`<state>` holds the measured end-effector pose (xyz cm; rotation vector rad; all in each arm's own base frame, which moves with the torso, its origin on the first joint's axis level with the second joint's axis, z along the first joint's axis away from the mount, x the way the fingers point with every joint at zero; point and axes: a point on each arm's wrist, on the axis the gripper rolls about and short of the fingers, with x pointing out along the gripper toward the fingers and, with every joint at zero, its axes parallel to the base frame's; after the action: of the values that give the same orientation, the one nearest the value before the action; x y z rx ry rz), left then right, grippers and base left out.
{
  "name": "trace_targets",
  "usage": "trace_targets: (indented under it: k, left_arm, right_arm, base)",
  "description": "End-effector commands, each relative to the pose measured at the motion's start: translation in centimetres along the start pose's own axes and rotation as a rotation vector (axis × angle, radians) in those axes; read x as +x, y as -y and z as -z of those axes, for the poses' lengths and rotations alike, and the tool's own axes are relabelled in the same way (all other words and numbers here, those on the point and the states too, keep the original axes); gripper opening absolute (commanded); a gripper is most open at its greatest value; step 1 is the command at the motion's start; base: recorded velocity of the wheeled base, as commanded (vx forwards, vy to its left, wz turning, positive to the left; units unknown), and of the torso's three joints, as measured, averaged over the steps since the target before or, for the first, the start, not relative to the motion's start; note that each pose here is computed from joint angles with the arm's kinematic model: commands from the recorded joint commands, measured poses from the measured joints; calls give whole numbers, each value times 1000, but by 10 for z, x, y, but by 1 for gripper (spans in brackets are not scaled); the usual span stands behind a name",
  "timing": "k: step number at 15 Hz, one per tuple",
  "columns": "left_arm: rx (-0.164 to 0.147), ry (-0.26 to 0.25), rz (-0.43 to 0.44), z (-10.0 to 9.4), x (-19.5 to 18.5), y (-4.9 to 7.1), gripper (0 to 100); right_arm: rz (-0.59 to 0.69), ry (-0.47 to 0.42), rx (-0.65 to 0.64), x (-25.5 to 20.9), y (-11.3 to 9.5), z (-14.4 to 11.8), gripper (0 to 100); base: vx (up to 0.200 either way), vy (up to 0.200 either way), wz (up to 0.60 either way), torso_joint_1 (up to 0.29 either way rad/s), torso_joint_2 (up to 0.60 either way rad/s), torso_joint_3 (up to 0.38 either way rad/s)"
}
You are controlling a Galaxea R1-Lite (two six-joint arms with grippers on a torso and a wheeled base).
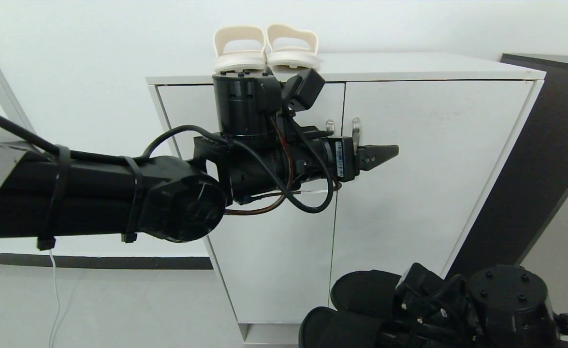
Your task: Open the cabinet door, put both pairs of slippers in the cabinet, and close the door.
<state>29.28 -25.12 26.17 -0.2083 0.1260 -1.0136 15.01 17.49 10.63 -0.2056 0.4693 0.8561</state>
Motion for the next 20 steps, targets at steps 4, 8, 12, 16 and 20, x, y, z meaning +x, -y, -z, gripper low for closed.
trace_targets:
  k: [4, 8, 12, 16, 20]
  left_arm:
    - [1, 2, 0, 0, 12, -3, 100]
    - [-3, -5, 1, -2, 18, -3, 100]
    - [-27, -7, 2, -2, 17, -3, 0]
    - [-37, -12, 4, -3, 7, 1, 0]
    - [-40, -37, 53, 5, -9, 26, 0]
  right_arm:
    - [0, -2, -2, 0, 0, 1, 0]
    - [9, 12, 0, -3, 0, -1, 0]
    - [9, 7, -2, -3, 0, 0, 0]
    - [8, 4, -2, -4, 0, 1, 0]
    - [-49, 43, -56, -11, -2, 10, 0]
  base:
    - [0, 0, 0, 0, 0, 0]
    - [0, 0, 0, 0, 0, 0]
    - [0, 0, 0, 0, 0, 0]
    - [0, 0, 0, 0, 0, 0]
    - [0, 0, 0, 0, 0, 0]
